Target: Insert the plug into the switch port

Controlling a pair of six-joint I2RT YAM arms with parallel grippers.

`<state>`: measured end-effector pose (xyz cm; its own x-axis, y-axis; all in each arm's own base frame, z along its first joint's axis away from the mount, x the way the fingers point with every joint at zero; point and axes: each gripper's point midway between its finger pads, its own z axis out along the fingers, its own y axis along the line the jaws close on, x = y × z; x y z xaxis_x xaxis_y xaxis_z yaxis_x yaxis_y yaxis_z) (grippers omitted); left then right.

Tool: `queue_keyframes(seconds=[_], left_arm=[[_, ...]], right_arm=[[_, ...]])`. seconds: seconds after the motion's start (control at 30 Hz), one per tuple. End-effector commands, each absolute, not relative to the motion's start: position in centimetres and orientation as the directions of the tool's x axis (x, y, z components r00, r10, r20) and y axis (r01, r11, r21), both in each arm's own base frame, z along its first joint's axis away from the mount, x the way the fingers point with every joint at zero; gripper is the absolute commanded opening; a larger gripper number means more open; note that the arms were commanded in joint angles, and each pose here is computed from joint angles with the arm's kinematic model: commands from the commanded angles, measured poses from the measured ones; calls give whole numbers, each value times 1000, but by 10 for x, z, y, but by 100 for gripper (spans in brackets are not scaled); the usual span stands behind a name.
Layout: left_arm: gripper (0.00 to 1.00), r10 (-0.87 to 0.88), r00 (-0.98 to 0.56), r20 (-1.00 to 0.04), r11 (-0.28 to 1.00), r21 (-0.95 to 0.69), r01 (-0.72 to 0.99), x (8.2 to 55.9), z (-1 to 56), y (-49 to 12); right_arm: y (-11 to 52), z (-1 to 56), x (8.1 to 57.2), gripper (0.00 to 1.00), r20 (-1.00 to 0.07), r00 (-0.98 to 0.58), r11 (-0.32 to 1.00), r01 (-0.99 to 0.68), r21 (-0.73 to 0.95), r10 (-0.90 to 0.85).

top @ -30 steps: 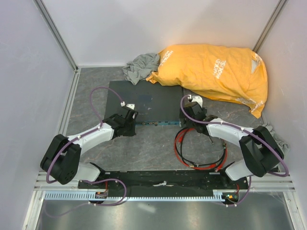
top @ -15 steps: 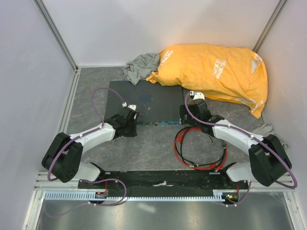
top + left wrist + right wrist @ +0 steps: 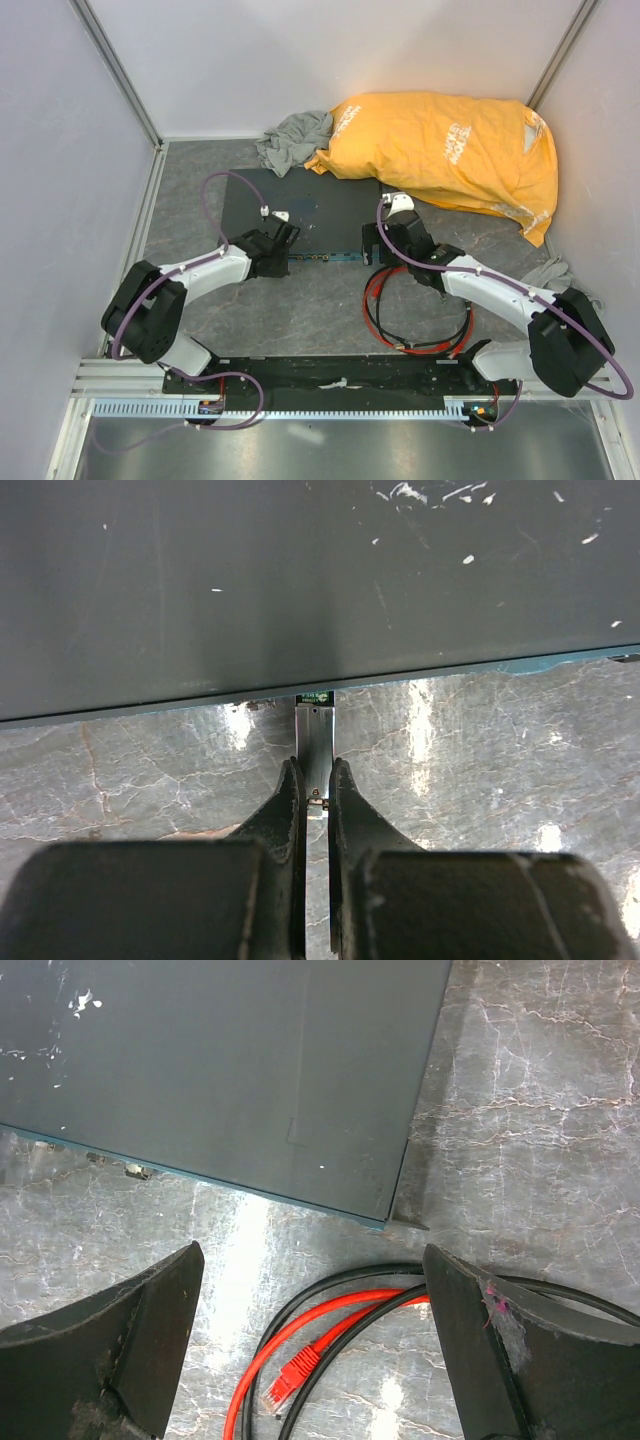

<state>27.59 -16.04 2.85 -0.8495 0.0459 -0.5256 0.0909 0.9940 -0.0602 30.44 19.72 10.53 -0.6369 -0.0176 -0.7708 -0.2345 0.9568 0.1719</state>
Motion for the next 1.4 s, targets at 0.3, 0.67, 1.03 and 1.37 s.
queue_keyframes(seconds=[0.3,0.67,1.03,1.37], left_arm=[[2,32,-837,-547,997,-43,67,290,35,-167],[2,40,-821,-570,995,-54,85,298,48,-178],[2,51,-840,-540,994,-50,93,294,38,-181],[2,48,-839,-542,995,-51,89,294,39,-181]], right_arm=[[195,135,315,98,-830,-558,967,-207,147,6],[195,134,314,98,-831,-556,968,-207,145,6],[195,134,314,98,-832,-555,966,-210,151,10],[196,133,313,98,-832,-555,965,-212,154,11]])
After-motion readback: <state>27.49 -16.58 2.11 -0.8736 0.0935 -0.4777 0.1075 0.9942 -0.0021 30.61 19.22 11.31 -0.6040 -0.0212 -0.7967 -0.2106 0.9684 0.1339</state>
